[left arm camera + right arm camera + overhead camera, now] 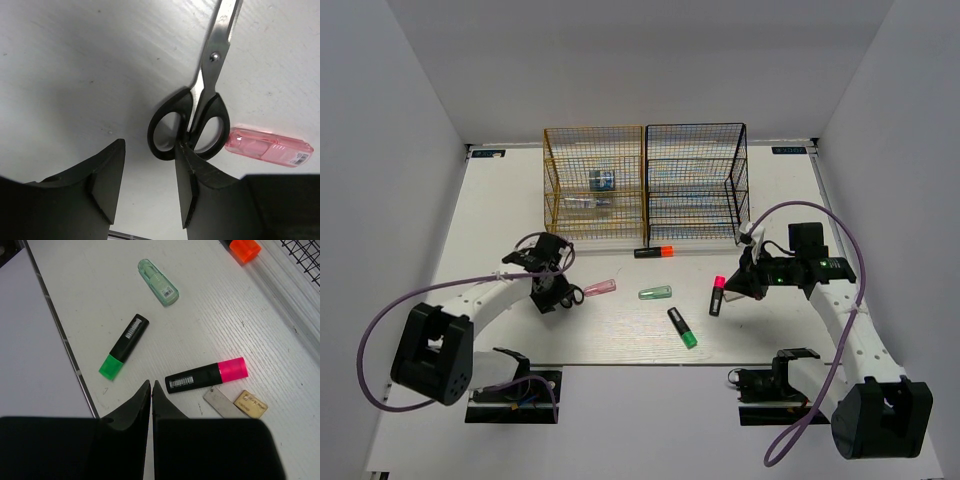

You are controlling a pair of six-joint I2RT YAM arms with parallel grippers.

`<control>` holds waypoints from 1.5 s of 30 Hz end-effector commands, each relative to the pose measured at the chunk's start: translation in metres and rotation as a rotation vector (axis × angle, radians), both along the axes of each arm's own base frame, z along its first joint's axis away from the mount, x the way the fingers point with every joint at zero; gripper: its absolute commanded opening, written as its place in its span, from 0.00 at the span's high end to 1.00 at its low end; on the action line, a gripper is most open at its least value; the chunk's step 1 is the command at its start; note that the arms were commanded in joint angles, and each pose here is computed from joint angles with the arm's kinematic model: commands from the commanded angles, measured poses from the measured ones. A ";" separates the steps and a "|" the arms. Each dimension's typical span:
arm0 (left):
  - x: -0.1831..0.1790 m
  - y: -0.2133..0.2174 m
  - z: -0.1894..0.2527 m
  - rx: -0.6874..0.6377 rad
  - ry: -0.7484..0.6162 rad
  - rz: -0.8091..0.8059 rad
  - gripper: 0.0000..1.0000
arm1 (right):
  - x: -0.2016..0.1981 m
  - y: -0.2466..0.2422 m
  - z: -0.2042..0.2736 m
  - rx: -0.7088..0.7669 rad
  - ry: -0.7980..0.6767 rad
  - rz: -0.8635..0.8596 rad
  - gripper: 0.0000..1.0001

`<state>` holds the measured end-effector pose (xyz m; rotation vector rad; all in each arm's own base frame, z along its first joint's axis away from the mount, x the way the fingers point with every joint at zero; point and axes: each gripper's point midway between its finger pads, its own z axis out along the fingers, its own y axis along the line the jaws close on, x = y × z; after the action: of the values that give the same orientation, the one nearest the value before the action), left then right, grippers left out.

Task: Sort the stationery into containers
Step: Pick up the scissors from the center of the board.

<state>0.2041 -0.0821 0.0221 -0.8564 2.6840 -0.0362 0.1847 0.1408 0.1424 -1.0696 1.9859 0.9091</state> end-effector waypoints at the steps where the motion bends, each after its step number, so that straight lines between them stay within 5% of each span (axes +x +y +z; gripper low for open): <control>1: 0.015 -0.002 0.009 0.003 -0.023 0.002 0.45 | 0.004 0.000 0.005 0.004 -0.038 0.000 0.94; 21: -0.004 0.006 -0.026 0.089 0.077 -0.019 0.54 | 0.004 -0.002 0.009 0.003 -0.061 -0.013 0.94; 37: -0.018 0.001 -0.053 0.071 0.109 -0.054 0.94 | 0.004 -0.002 0.009 0.006 -0.058 -0.017 0.96; 45: -0.010 -0.014 -0.014 0.060 0.001 -0.123 1.00 | 0.005 -0.002 0.011 0.010 -0.069 -0.016 0.96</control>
<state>0.2100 -0.0909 0.0118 -0.7198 2.6807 0.0158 0.1854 0.1386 0.1473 -1.0681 1.9649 0.8766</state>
